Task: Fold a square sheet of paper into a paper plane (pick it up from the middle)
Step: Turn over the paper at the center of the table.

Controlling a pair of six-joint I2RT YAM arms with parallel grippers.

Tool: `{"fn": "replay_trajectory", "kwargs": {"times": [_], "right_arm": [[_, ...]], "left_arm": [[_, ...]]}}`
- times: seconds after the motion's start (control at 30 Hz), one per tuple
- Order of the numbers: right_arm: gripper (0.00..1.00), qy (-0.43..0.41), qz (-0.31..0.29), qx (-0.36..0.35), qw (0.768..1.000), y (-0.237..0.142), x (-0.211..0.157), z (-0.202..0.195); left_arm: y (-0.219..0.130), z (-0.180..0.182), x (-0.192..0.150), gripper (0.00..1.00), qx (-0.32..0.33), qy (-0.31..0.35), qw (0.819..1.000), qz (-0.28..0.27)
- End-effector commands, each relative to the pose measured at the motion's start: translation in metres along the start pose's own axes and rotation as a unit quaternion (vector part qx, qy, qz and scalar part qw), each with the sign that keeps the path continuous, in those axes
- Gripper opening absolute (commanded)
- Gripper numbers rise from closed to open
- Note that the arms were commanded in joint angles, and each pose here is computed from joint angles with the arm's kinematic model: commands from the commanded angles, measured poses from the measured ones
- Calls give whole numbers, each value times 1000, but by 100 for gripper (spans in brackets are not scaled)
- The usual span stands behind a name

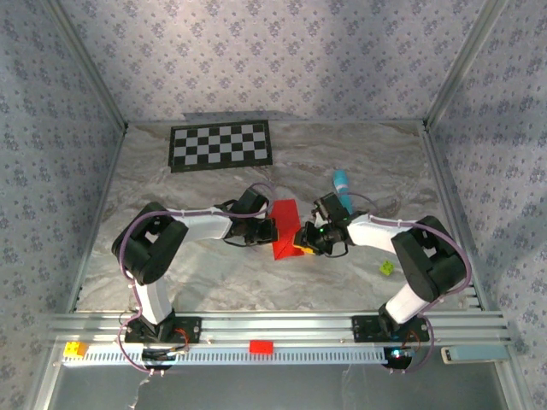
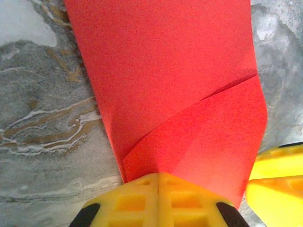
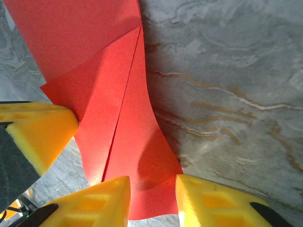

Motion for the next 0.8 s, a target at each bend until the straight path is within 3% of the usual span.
{"fn": "replay_trajectory", "kwargs": {"times": [0.0,0.23,0.77], "right_arm": [[37,0,1,12,1000,5,4,6],[46,-8,-24,43,999,2,26,16],[47,-32,-32,97,994,2,56,22]], "left_arm": [[1,14,-12,0,31,-8,999,14],[1,14,-12,0,32,-7,999,15],[1,14,-12,0,33,-7,999,16]]}}
Point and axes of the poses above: each hand's point on the last joint's axis, 136 mm out from that joint toward the fingers, its own y axis out along the fingers, its own z axis along the line the jaws close on, x = y × z, the point moved 4 cm from there along -y, back along the fingers, and after that the axes turned 11 degrees about -y, right-handed, at the moved point
